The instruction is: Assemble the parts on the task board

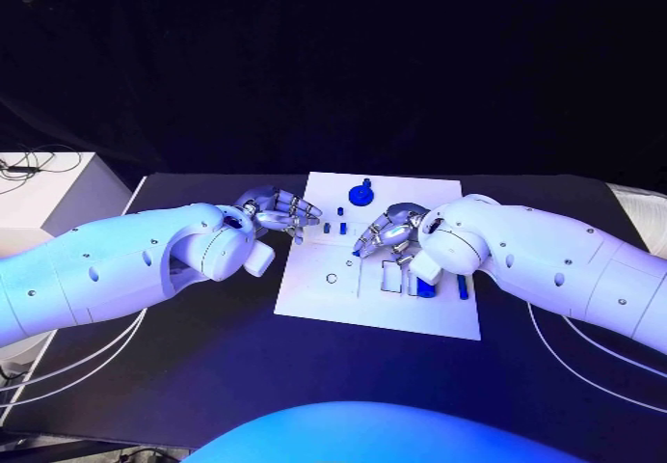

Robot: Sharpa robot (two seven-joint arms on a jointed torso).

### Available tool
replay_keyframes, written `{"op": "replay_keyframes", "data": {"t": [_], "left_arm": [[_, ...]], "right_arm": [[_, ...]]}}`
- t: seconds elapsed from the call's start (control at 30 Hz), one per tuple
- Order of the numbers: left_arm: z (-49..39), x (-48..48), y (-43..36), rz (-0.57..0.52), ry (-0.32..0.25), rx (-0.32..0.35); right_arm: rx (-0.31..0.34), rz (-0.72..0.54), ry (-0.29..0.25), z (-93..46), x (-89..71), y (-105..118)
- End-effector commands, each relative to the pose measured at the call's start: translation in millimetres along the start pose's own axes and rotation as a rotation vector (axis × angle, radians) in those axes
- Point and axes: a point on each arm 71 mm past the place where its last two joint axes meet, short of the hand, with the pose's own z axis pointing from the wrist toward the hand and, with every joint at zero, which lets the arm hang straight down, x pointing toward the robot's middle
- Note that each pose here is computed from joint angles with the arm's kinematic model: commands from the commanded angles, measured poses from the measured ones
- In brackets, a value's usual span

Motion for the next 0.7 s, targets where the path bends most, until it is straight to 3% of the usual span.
{"op": "replay_keyframes", "data": {"t": [0.03,0.7], "left_arm": [[0.0,2.0,-2.1,-0.008,0.006,0.015],[0.4,3.6,-3.3,-0.010,0.007,0.017]], "right_arm": [[0.063,-0.027,-0.020,0.5,-0.3,-1.9],[0.105,-0.064,-0.031,6.4,7.1,6.7]]}}
